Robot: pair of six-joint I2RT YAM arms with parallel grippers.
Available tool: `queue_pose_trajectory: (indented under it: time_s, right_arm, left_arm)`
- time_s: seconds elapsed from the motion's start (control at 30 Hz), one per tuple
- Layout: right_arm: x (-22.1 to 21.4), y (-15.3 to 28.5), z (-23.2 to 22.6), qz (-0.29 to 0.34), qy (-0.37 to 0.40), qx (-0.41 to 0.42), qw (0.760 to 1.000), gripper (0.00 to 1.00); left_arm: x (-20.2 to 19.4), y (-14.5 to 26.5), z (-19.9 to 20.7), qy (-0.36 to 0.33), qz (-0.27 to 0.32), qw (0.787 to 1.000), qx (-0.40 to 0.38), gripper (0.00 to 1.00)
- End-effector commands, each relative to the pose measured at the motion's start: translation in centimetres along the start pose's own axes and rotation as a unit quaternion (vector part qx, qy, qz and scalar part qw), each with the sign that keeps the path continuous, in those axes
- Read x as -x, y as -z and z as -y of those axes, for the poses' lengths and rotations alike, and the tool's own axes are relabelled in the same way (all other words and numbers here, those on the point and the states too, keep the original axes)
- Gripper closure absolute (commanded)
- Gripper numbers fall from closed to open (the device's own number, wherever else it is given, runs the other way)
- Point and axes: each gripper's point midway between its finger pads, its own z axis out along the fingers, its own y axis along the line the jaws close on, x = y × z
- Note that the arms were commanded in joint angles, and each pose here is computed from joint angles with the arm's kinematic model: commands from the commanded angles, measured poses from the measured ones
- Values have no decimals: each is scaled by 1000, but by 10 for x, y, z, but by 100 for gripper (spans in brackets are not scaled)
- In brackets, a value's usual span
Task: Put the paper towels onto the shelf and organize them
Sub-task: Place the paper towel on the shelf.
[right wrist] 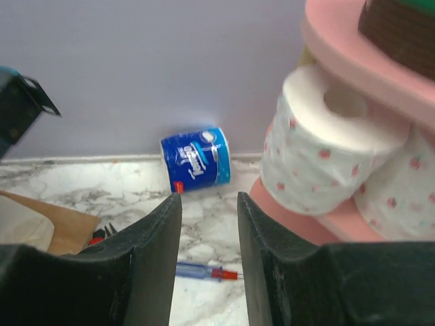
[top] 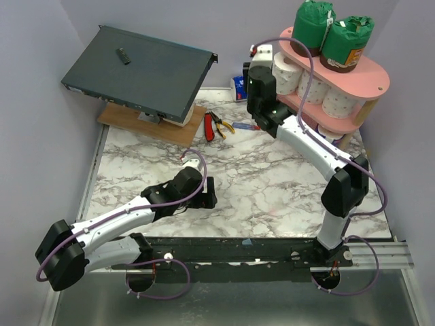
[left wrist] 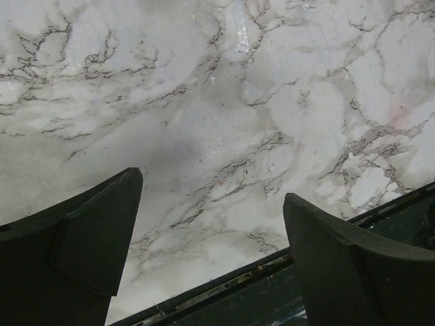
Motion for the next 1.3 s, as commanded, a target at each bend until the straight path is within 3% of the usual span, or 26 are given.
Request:
queue_pose_trajectory:
  time_s: [0.0, 0.43, 0.83, 1.27]
  right_arm:
    - [-9, 0, -3, 66, -99, 15, 993, 61]
    - [-68, -24, -16, 75, -90, -11, 993, 65]
    - [-96, -58, -18, 12, -95, -38, 995, 64]
    - [-112, -78, 11, -20, -97, -66, 993, 65]
  left_arm:
    - [2, 4, -2, 1, 10, 1000, 3, 10]
    - [9, 6, -6, 4, 25, 1000, 18, 9]
    - [15, 15, -9, 11, 43, 999, 20, 9]
    - [14, 15, -11, 5, 45, 999, 21, 9]
